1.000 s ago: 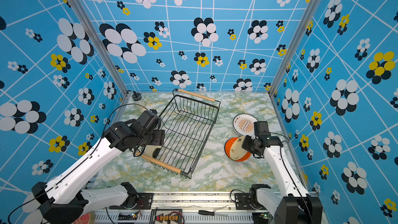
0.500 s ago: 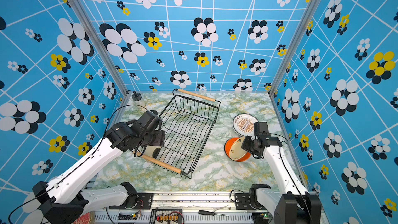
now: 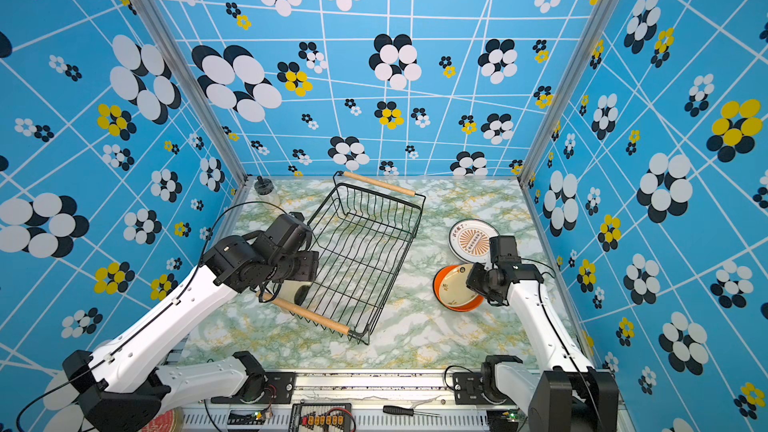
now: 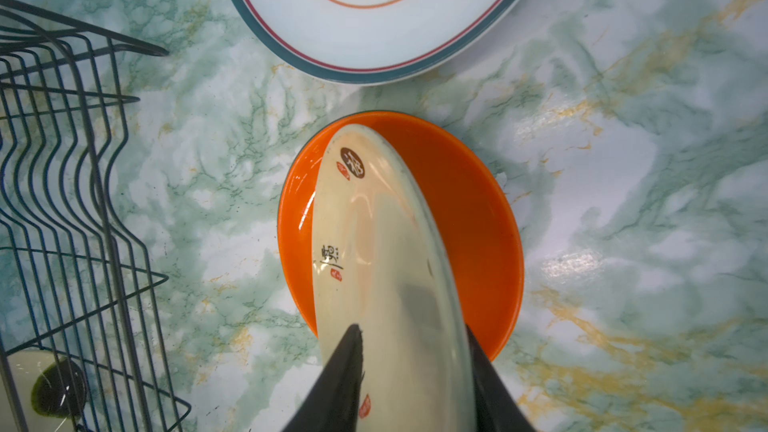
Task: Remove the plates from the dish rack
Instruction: 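Lower the cream plate onto the orange plate with the right gripper, then open the right gripper off the cream plate while the left nears the rack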
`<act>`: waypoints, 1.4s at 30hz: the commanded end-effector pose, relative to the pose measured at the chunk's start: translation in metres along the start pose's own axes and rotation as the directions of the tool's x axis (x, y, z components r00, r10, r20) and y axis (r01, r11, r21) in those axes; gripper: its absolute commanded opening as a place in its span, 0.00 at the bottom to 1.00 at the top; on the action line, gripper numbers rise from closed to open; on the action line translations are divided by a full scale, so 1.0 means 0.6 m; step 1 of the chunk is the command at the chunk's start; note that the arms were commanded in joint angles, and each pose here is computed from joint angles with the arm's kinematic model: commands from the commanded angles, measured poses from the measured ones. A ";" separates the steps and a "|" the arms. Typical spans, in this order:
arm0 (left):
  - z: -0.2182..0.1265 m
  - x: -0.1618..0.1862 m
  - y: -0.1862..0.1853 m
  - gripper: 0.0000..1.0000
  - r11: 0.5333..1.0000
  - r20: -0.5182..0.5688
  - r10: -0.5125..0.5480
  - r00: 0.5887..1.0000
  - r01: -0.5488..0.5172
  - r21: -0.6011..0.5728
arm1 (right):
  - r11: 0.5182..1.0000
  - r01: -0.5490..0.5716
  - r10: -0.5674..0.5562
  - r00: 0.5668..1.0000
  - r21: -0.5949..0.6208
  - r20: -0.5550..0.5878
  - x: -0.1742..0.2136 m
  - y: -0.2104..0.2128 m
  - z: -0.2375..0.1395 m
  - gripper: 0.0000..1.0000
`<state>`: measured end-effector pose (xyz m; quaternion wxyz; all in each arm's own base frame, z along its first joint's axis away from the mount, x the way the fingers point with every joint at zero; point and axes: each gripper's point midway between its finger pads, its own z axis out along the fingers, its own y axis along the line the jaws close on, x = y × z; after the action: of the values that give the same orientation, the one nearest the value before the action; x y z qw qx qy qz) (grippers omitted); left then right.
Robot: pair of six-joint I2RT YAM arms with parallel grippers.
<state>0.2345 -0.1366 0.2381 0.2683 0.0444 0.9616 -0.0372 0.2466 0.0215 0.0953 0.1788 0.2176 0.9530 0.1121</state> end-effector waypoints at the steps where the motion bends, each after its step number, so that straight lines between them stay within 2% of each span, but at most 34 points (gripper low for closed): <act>1: 0.001 0.001 0.004 0.75 1.000 0.001 -0.013 1.000 0.013 0.000 | 0.999 -0.014 0.015 1.000 0.028 -0.023 0.009 -0.013 0.008 0.44; 16: 0.000 0.004 0.014 0.74 1.000 0.001 -0.022 1.000 0.022 -0.009 | 0.994 -0.029 0.034 0.998 0.107 -0.051 0.013 -0.035 0.018 0.59; 38: 0.002 0.015 0.025 0.75 0.999 -0.010 -0.035 0.999 0.035 0.000 | 0.988 -0.014 0.033 0.993 0.154 -0.117 0.021 -0.044 0.042 0.65; 42: 0.003 0.019 0.033 0.75 0.999 -0.020 -0.047 0.999 0.046 -0.020 | 0.987 0.001 0.022 0.990 0.162 -0.141 0.023 -0.041 0.045 0.70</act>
<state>0.2327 -0.1238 0.2348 0.2674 0.0238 0.9624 -0.0425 0.2400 0.0110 0.0586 0.1069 0.2333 0.9644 0.0641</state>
